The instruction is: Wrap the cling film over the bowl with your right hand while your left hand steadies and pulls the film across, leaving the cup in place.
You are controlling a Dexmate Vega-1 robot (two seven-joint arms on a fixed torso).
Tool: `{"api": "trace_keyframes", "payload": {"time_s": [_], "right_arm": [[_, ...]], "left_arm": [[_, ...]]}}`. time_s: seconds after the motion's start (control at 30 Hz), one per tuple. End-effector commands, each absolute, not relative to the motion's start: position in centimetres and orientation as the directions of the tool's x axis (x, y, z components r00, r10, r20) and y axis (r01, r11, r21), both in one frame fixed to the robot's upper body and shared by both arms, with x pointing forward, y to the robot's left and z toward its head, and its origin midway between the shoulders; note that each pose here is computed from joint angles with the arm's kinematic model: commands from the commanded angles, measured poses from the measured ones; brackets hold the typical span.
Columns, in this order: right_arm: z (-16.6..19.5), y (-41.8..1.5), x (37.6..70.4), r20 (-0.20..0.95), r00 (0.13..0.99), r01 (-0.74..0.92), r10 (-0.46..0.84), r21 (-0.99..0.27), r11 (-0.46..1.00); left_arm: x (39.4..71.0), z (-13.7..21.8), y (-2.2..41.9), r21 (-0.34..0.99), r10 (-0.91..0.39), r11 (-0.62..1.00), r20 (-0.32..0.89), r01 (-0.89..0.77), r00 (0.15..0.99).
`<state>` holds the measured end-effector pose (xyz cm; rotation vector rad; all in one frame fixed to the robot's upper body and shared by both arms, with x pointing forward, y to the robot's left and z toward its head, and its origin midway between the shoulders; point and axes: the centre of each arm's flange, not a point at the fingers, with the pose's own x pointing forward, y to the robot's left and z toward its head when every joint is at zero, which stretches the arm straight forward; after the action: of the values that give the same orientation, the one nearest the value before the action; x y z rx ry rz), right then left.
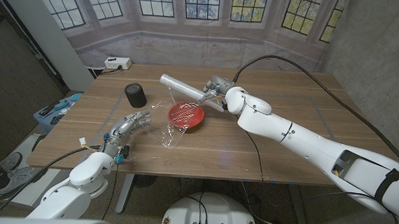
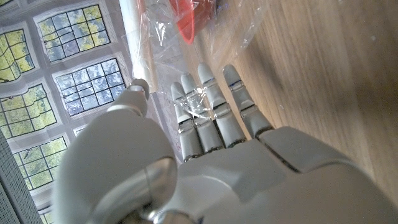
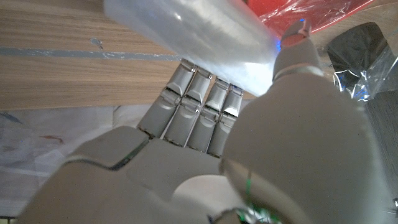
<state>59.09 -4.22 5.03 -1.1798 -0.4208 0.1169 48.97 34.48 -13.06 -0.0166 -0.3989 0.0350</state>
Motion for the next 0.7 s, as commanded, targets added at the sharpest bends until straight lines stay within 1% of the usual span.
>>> {"api": "trace_keyframes", "payload": {"time_s": [0.03, 0.4, 0.7], "right_arm": [[5.1, -5.0, 60.5, 0.243, 0.930, 0.131, 0.275, -0.920, 0.369], [4.9, -5.9, 60.6, 0.241, 0.936, 0.135, 0.258, -0.920, 0.367], [4.6, -6.4, 60.9, 0.228, 0.943, 0.129, 0.241, -0.921, 0.367]], "left_arm": [[49.0, -12.9, 34.5, -0.010, 0.075, 0.997, 0.353, -0.076, 0.933], [49.5, -12.2, 34.1, 0.031, 0.056, 0.997, 0.338, -0.071, 0.939], [49.6, -12.2, 33.9, 0.039, 0.043, 0.998, 0.326, -0.059, 0.944]]}}
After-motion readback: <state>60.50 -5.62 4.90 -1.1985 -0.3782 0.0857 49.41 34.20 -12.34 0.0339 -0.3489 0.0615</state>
